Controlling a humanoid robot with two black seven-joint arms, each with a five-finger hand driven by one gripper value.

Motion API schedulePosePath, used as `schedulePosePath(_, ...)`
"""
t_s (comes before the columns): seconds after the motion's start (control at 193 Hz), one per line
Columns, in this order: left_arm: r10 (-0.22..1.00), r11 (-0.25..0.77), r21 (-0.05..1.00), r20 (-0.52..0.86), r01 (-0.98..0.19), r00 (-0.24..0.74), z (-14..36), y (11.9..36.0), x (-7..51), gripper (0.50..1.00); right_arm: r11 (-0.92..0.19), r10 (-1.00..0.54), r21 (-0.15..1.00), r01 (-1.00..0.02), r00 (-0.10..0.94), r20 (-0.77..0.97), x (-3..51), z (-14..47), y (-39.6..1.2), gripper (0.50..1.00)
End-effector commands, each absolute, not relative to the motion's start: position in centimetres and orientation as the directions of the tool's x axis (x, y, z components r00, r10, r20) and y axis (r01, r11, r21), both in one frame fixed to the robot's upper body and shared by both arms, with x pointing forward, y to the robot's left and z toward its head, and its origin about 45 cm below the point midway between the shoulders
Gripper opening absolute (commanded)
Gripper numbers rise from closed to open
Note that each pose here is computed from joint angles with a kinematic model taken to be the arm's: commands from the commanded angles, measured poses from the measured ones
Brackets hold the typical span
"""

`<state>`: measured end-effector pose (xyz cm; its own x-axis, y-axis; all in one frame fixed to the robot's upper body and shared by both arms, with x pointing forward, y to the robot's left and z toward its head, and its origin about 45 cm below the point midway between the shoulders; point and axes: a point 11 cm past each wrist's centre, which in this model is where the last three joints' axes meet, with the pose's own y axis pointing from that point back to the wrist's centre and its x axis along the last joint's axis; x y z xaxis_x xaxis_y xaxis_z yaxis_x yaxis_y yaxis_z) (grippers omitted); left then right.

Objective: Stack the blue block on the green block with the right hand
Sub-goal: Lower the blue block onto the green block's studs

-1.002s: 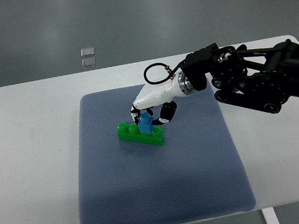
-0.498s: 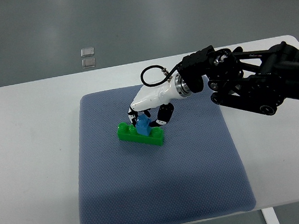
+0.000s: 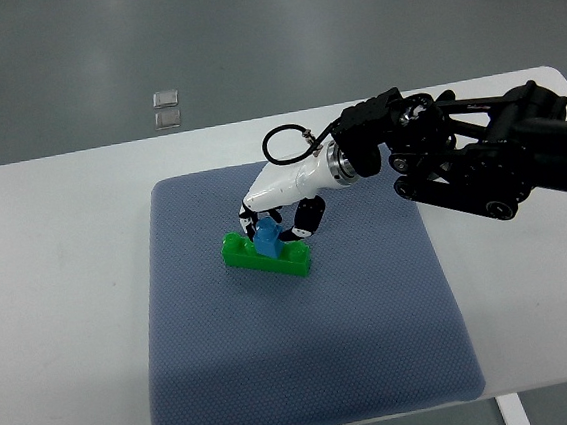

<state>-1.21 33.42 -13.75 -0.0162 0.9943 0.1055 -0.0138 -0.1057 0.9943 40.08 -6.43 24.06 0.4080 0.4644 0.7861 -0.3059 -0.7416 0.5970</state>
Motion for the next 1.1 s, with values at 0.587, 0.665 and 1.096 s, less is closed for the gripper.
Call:
schedulePosePath(0.587,0.994,-0.106,0.994,0.106,-0.014,-0.017,-13.7,33.4,-1.2,1.000,-0.741,0.458,0.592,-0.317,0.406,0.791,40.4,24.0,-6.5,0.525)
schedulePosePath(0.665,0.994,-0.106,0.994,0.106,-0.014,-0.017,-13.7,33.4,-1.2,1.000,-0.742,0.458,0.592,-0.315,0.406,0.791,40.4,24.0,-6.5,0.525)
schedulePosePath(1.096,0.994,-0.106,0.994,0.106,-0.014,-0.017,-13.7,33.4,-1.2,1.000,-0.730,0.464,0.625,-0.276,0.472,0.750,40.0,24.0,-6.9,0.527)
